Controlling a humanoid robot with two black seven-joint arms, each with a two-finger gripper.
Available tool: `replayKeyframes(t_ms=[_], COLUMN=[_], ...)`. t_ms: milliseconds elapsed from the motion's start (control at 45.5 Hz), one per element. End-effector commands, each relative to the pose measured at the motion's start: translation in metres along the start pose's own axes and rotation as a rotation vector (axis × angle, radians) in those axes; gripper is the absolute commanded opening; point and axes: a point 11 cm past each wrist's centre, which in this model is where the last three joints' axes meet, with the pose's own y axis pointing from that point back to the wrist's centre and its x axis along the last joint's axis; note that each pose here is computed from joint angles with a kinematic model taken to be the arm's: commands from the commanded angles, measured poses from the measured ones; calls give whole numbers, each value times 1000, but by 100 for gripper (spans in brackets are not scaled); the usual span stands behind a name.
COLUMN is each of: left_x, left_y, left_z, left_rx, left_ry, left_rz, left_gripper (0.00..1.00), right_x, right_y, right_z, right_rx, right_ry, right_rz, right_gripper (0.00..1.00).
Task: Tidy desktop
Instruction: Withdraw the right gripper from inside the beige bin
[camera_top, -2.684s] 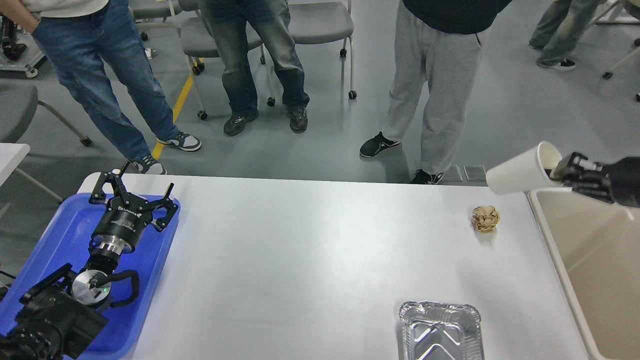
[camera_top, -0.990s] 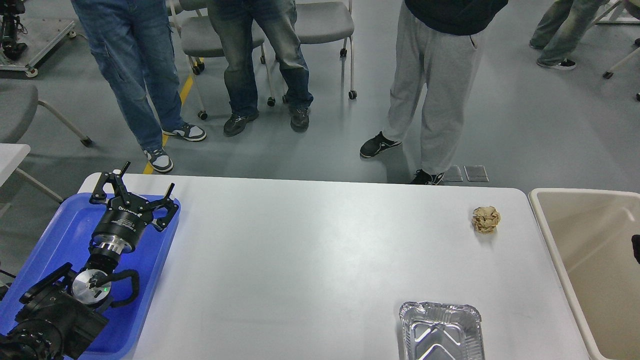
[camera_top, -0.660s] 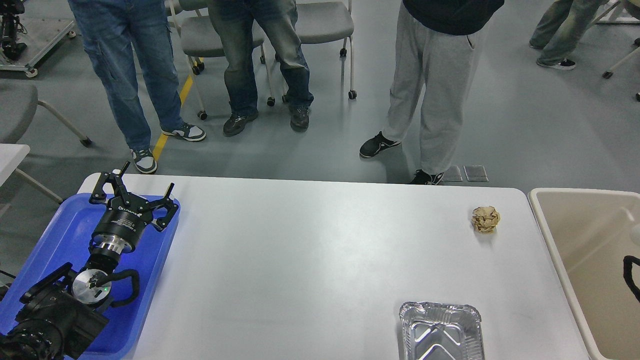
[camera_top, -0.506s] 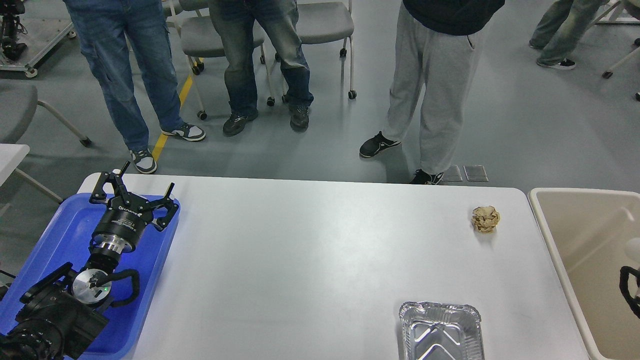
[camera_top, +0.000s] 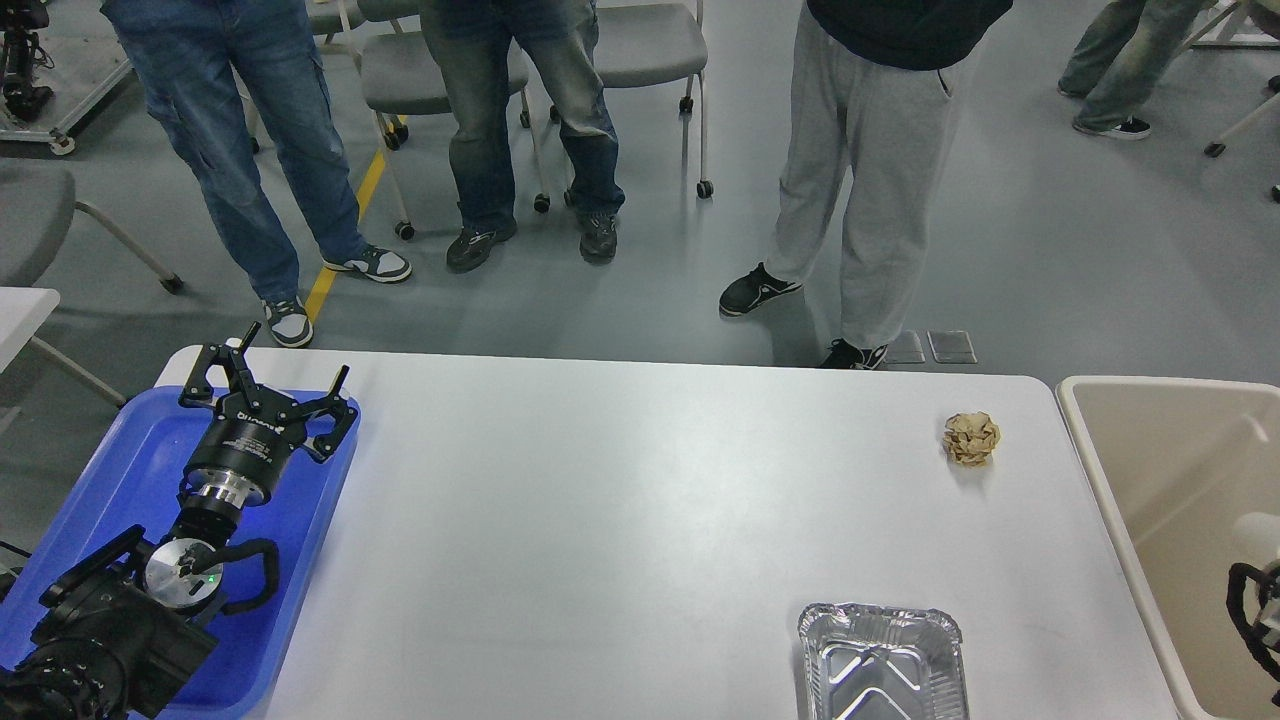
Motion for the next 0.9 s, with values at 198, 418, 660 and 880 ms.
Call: replayKeyframes(t_ms=[198,418,660,880], left_x=[0,0,0,1], left_y=[0,0,0,1], left_z=[0,0,0,0], left_rx=[0,0,0,2], left_ry=[0,0,0,-1], left_rz=[1,-1,1,2], left_gripper=[100,100,100,100], right_x=[-5,-13,-30,-53], right_y=[0,2,6,14], right_z=[10,3,-2,-30], right_rx=[-14,5,15,83], right_ry=[8,29,24,0], right_rz=[-26,-61,-107,-168], right_gripper=[98,100,100,100])
